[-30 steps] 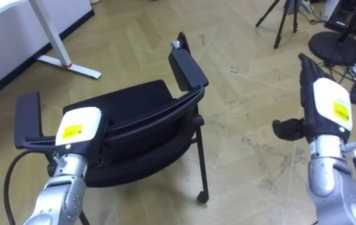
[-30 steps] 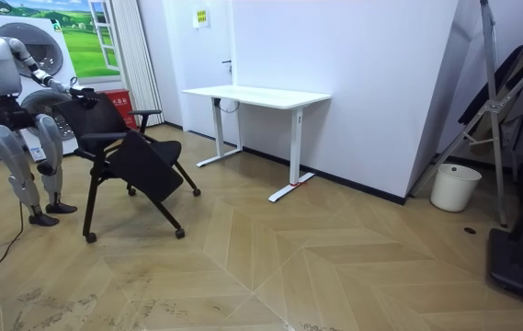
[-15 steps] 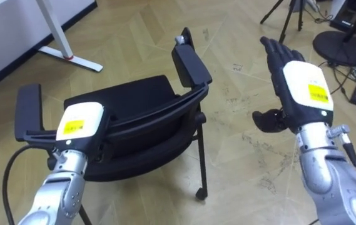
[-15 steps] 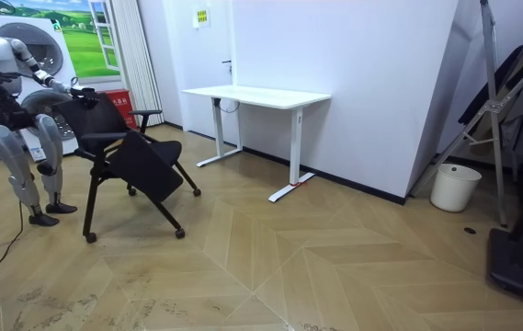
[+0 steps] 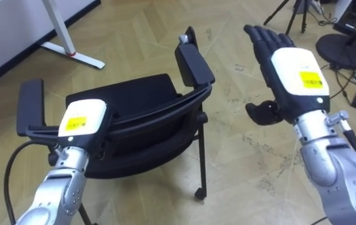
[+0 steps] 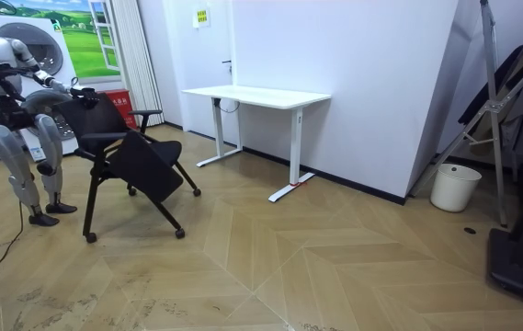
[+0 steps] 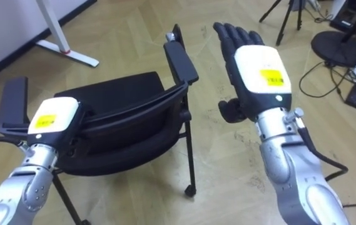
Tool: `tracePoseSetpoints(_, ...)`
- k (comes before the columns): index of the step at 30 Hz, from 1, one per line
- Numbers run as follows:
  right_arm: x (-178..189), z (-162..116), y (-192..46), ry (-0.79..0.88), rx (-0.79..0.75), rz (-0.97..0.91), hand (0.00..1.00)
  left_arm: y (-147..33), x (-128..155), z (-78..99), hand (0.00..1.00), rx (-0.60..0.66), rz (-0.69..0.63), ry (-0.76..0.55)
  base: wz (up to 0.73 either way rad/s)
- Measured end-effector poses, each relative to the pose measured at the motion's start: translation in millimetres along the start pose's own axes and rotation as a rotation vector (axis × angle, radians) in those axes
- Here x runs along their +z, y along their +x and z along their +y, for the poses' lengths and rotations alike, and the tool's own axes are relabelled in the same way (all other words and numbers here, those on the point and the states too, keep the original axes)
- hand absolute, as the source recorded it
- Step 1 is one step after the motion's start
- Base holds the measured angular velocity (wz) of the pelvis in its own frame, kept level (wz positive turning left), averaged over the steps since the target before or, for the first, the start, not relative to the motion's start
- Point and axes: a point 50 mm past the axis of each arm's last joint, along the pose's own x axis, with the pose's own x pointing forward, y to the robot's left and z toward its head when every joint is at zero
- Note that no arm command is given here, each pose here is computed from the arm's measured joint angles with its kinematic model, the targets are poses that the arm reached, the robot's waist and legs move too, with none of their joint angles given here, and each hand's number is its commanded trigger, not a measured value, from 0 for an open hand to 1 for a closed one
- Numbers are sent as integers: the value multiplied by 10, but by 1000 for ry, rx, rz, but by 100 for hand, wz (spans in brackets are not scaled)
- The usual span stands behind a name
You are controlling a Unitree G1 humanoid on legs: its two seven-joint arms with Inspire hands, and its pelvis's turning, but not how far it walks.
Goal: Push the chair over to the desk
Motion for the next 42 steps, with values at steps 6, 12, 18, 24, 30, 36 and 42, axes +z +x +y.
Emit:
tracePoseSetpoints(6,79,26,-1,-41,50,-34,0,6,1,4,100,-5,-8,10,0)
tracePoseSetpoints(12,147,32,-1,-46,78,-63,0,28,37,3,100,-10,-26,14,0)
tracePoseSetpoints(18,179,7,50,-52,94,-79,0,51,52,-1,100,-14,-37,16,4)
tracePoseSetpoints(24,342,164,20,-71,187,-140,0,59,66,5,100,-12,-43,17,1)
tracePoseSetpoints(30,493,331,-39,-64,310,-194,0,93,108,33,100,-7,-62,19,4)
tracePoseSetpoints(36,498,365,-45,-62,333,-195,0,93,114,31,100,-8,-67,20,0)
tracePoseSetpoints(42,452,455,-61,-69,372,-177,0,139,173,30,100,-9,-88,23,1)
